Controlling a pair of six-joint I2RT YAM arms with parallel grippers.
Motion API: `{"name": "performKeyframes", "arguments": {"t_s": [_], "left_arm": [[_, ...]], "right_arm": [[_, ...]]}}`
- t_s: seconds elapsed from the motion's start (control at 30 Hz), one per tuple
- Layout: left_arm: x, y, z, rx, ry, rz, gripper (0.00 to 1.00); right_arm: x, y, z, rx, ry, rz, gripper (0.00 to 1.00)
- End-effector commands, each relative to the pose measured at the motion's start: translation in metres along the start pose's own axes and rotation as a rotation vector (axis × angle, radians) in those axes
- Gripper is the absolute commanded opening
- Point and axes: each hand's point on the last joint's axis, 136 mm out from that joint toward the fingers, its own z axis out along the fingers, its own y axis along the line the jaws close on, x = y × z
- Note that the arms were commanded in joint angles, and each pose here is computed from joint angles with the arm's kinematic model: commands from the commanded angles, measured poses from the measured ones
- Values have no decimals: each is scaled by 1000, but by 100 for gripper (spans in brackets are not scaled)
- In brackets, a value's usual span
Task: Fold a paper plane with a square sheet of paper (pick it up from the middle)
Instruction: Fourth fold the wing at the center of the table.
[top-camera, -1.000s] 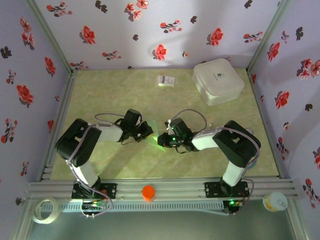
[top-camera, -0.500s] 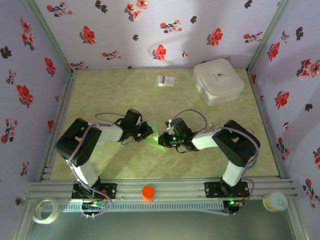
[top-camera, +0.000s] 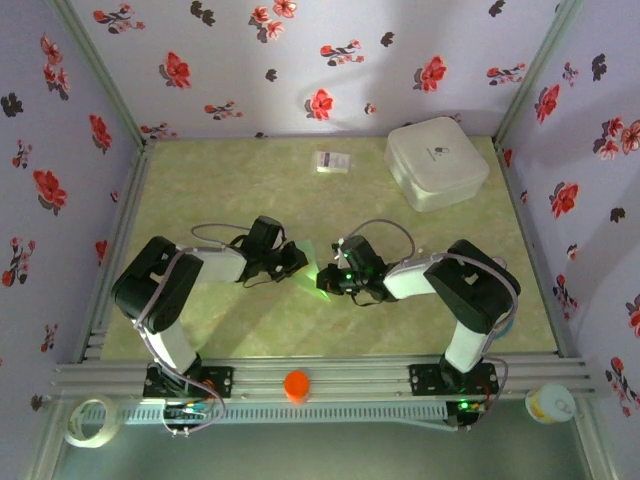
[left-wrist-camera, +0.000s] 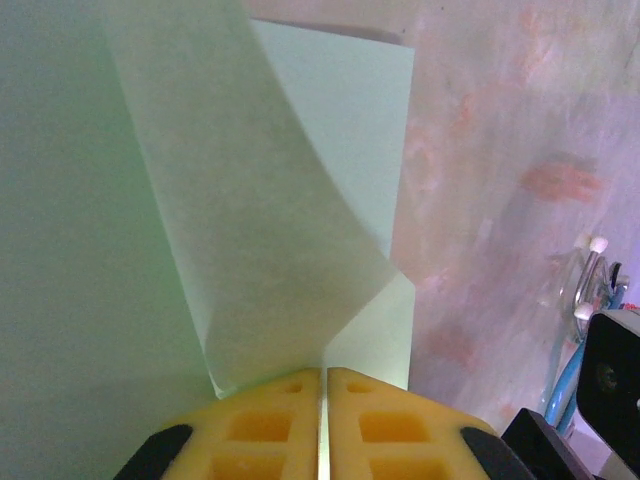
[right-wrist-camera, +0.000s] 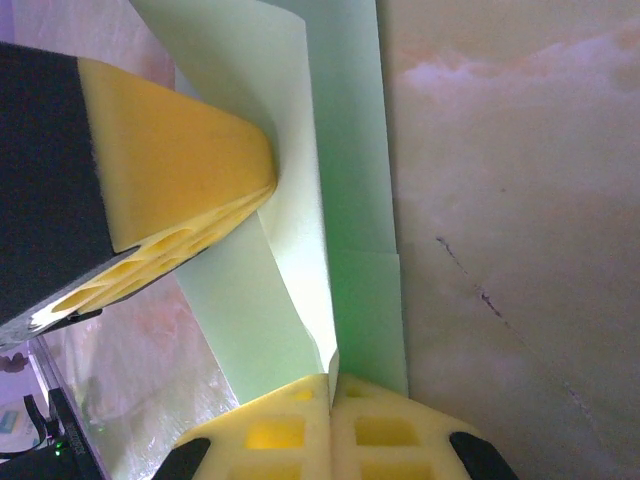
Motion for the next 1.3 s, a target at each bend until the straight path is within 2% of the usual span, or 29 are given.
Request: {"name": "performKeyframes", "arguments": {"t_s": [0.0, 0.6, 0.83, 1.0, 1.27], "left_arm": [[1, -6, 5, 18, 15, 31, 10], [8, 12, 13, -42, 55, 14, 9], [12, 19, 13, -60, 63, 19, 8], [13, 21, 13, -64, 67, 23, 8], [14, 23, 13, -66, 68, 21, 8]], "right_arm": [[18, -34, 6, 113, 53, 65, 2], [18, -33, 6, 106, 52, 68, 4], [12, -14, -2, 60, 44, 53, 14], [14, -7, -9, 47, 58, 47, 16], [24, -8, -18, 39, 76, 53, 14]]}}
